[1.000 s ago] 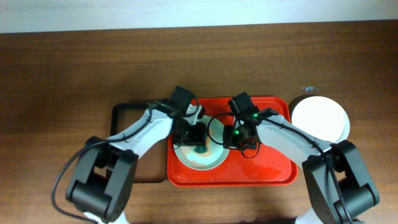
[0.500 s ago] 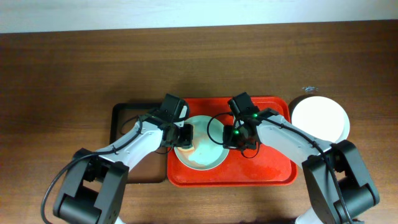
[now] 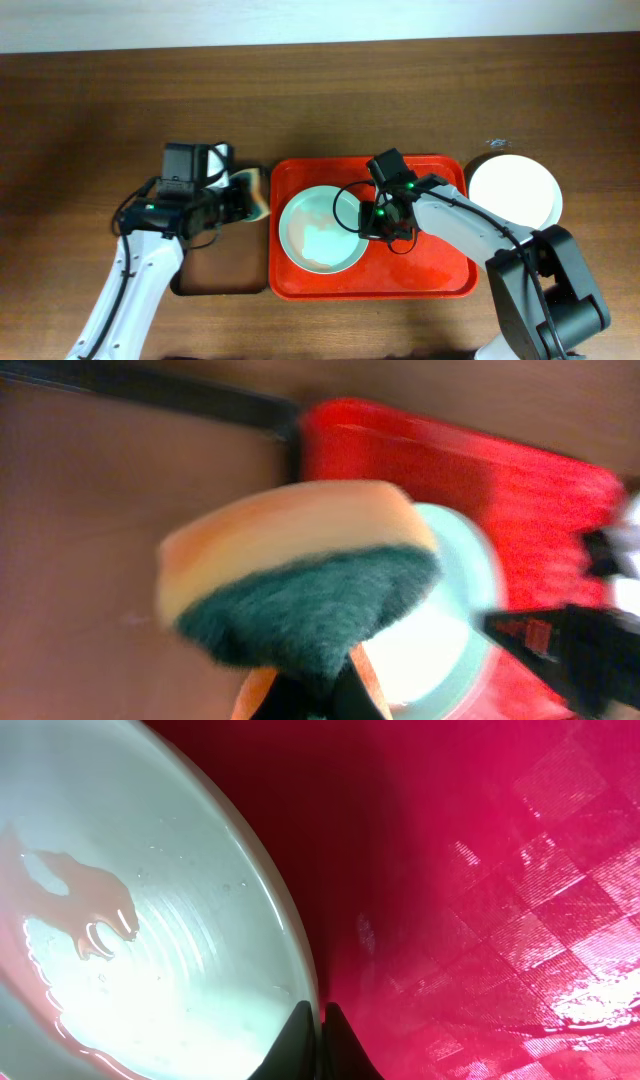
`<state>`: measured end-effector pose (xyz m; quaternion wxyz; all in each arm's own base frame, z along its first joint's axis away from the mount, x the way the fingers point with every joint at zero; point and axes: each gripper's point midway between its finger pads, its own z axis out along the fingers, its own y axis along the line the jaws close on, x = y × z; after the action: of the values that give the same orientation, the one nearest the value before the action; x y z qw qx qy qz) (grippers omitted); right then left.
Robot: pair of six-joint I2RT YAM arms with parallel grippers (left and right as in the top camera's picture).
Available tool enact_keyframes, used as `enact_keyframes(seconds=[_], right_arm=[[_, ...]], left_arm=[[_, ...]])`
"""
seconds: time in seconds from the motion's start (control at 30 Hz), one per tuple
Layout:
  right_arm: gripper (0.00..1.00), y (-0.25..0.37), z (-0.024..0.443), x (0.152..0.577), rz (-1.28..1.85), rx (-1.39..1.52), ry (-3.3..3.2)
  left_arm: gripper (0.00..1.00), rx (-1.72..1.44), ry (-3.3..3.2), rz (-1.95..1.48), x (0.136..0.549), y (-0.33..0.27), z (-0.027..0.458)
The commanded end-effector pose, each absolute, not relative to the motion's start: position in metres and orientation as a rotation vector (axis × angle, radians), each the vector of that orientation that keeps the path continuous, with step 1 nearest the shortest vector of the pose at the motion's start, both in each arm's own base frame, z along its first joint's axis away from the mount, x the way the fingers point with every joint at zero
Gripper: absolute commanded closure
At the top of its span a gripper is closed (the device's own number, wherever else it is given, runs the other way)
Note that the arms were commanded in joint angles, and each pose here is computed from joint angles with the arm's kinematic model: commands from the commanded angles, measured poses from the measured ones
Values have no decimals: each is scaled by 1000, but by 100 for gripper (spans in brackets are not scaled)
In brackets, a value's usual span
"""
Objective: Clean dirty plates on tray and stack at the side
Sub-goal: 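Return the sponge to the black tray and raise the left gripper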
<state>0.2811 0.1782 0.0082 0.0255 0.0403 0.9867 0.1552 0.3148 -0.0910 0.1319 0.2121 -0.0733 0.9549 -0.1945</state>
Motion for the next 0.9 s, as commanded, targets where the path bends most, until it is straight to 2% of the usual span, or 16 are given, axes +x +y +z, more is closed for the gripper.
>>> enact_keyframes(seconds=[0.0, 0.17, 0.2, 0.23, 0.27, 0.3, 0.43, 0.47, 0.53, 0.87], right_arm=[[96, 178, 8, 277, 465, 97, 3052], [96, 178, 8, 277, 465, 97, 3051], [96, 178, 8, 278, 466, 96, 3050], [96, 178, 8, 278, 466, 97, 3050], [95, 178, 8, 278, 468, 96, 3048], [95, 178, 8, 278, 468, 96, 3048], [94, 178, 8, 278, 468, 96, 3048], [94, 178, 8, 278, 467, 96, 3047], [95, 179, 8, 281, 469, 94, 3035], [96, 179, 8, 280, 467, 95, 3039]], left_arm=[[100, -301, 2756, -81, 301, -27, 100], [100, -231, 2992, -37, 280, -29, 20], [100, -222, 3002, -73, 280, -33, 17], [92, -219, 3003, -111, 280, -37, 18], [52, -215, 2995, -167, 284, -44, 27], [35, -208, 2981, -236, 291, -52, 43], [32, -180, 2833, -285, 326, -58, 128], [0, -190, 2715, -171, 339, -43, 167], [1, -197, 2658, -129, 337, -36, 184], [1, -197, 2660, -130, 337, -36, 183]])
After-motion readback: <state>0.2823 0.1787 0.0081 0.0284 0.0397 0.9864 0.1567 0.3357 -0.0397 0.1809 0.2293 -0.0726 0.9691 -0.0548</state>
